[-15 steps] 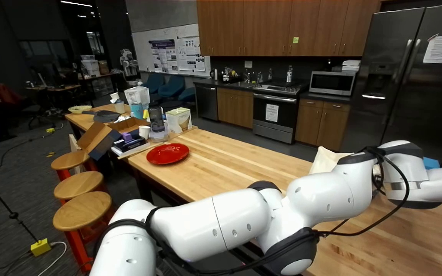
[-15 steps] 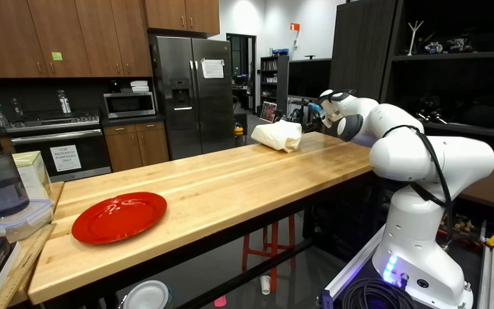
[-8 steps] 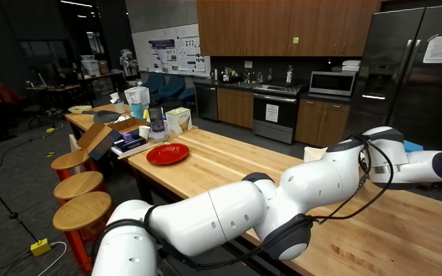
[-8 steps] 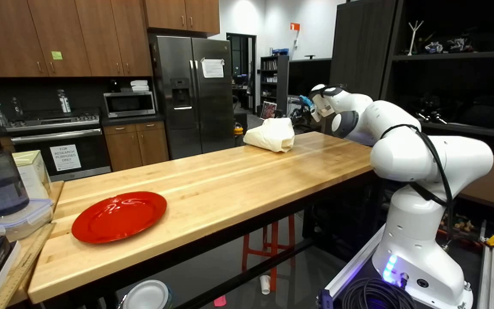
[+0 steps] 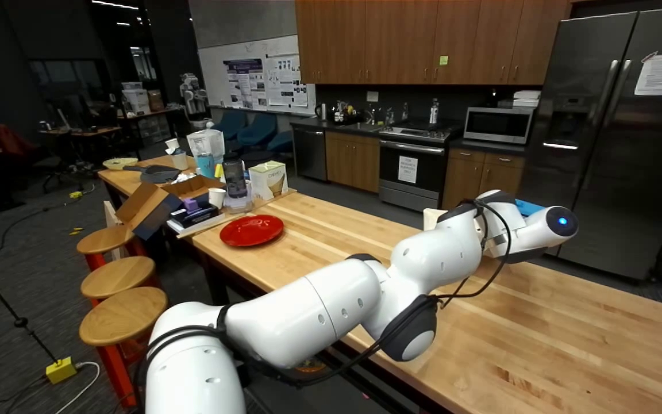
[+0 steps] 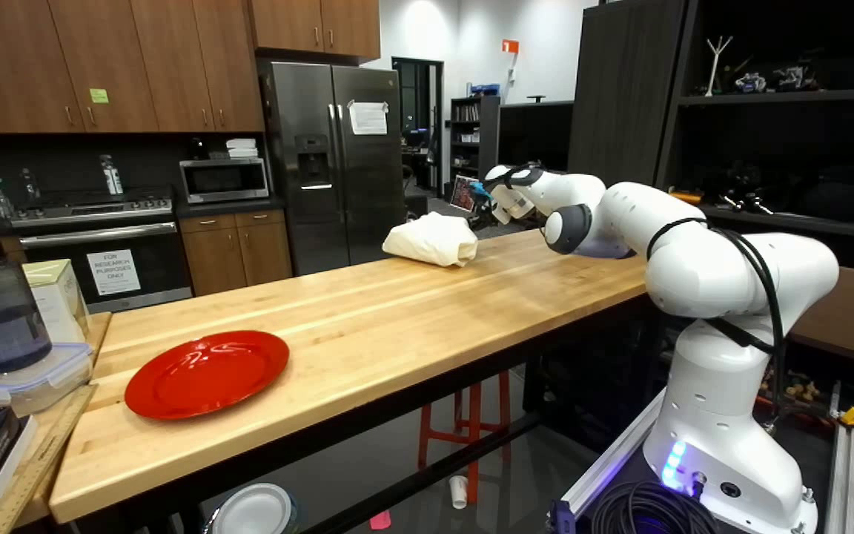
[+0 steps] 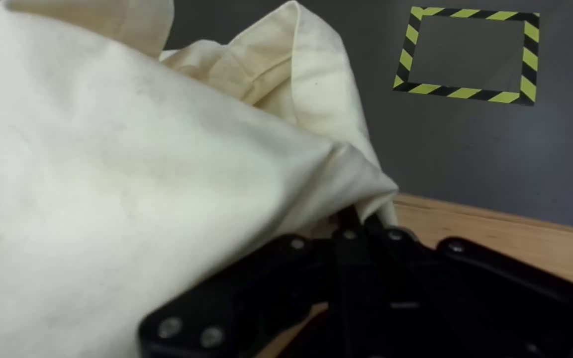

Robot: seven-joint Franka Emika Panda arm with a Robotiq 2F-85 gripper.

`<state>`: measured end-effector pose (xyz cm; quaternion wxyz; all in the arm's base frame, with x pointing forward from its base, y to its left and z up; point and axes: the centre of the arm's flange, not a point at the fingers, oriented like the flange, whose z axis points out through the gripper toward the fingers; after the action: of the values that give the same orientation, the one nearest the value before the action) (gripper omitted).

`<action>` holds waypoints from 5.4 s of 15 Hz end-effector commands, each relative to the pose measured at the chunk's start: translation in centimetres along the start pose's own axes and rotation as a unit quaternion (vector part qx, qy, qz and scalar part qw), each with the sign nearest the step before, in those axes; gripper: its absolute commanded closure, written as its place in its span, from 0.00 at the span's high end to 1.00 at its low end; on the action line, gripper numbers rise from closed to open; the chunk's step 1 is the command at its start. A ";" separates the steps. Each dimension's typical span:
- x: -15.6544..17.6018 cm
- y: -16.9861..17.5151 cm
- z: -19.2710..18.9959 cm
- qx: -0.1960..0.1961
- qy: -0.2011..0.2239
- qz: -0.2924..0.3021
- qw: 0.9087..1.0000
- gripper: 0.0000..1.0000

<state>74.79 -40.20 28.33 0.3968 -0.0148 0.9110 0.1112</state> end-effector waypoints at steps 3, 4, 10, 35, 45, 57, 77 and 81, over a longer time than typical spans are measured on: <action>-0.9 5.8 3.5 0.028 0.030 -0.053 0.998 0.01; -1.0 6.5 3.7 0.027 0.035 -0.065 0.997 0.01; -0.8 6.7 2.3 0.013 0.044 -0.088 0.995 0.01; 6.5 -14.8 -14.9 -0.075 -0.094 0.252 0.960 0.02; 10.8 -15.1 -12.4 0.089 -0.038 0.175 0.980 0.01; 13.2 -21.0 -15.4 0.182 -0.036 0.060 0.981 0.02; 20.7 -18.4 -21.3 0.165 -0.106 -0.242 0.950 0.01; 21.2 -18.8 -22.2 0.166 -0.127 -0.285 0.935 0.01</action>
<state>51.79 -67.23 23.58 0.5027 -0.1696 0.8340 -0.1512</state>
